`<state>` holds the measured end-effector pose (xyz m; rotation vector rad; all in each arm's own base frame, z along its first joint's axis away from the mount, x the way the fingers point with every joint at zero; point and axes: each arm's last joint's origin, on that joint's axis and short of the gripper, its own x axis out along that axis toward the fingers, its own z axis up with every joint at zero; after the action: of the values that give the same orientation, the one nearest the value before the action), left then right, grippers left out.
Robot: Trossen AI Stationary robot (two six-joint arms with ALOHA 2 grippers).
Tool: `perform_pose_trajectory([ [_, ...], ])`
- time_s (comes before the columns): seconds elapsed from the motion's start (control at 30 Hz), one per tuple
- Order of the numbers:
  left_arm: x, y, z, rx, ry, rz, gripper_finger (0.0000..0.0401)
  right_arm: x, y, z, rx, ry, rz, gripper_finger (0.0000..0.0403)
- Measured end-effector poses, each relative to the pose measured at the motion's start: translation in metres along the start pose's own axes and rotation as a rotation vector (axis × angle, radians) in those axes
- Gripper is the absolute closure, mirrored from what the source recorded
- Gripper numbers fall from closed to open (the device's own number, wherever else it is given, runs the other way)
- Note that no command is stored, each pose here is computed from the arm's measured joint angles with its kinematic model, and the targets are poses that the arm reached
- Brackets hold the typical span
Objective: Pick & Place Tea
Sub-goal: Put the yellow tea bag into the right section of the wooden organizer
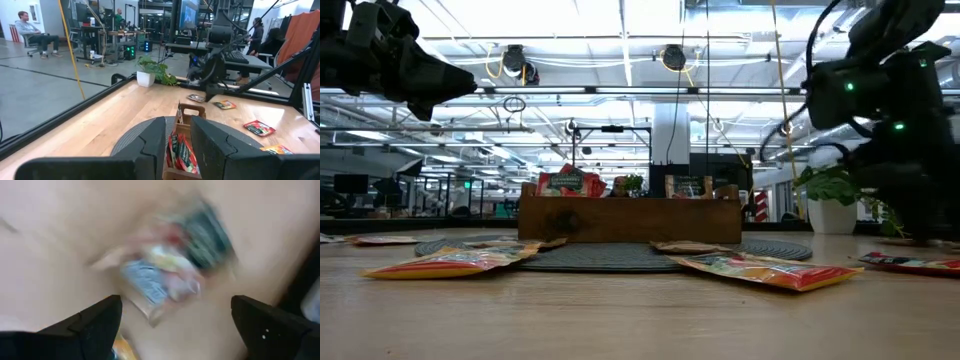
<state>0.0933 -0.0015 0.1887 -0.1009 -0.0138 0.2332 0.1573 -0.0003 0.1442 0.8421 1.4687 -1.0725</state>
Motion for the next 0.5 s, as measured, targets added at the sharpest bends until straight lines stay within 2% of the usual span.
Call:
perform_pose_trajectory([
  [0.23, 0.0, 0.0, 0.0, 0.0, 0.0, 0.0, 0.0308, -0.016, -0.007, -0.005, 0.1, -0.053, 0.127, 0.0096],
  [0.37, 0.0, 0.0, 0.0, 0.0, 0.0, 0.0, 0.0308, -0.019, -0.012, -0.006, 0.157, -0.11, 0.113, 0.0125],
  [0.5, 0.0, 0.0, 0.0, 0.0, 0.0, 0.0, 0.0308, -0.017, -0.014, -0.005, 0.163, -0.133, 0.091, 0.0152],
])
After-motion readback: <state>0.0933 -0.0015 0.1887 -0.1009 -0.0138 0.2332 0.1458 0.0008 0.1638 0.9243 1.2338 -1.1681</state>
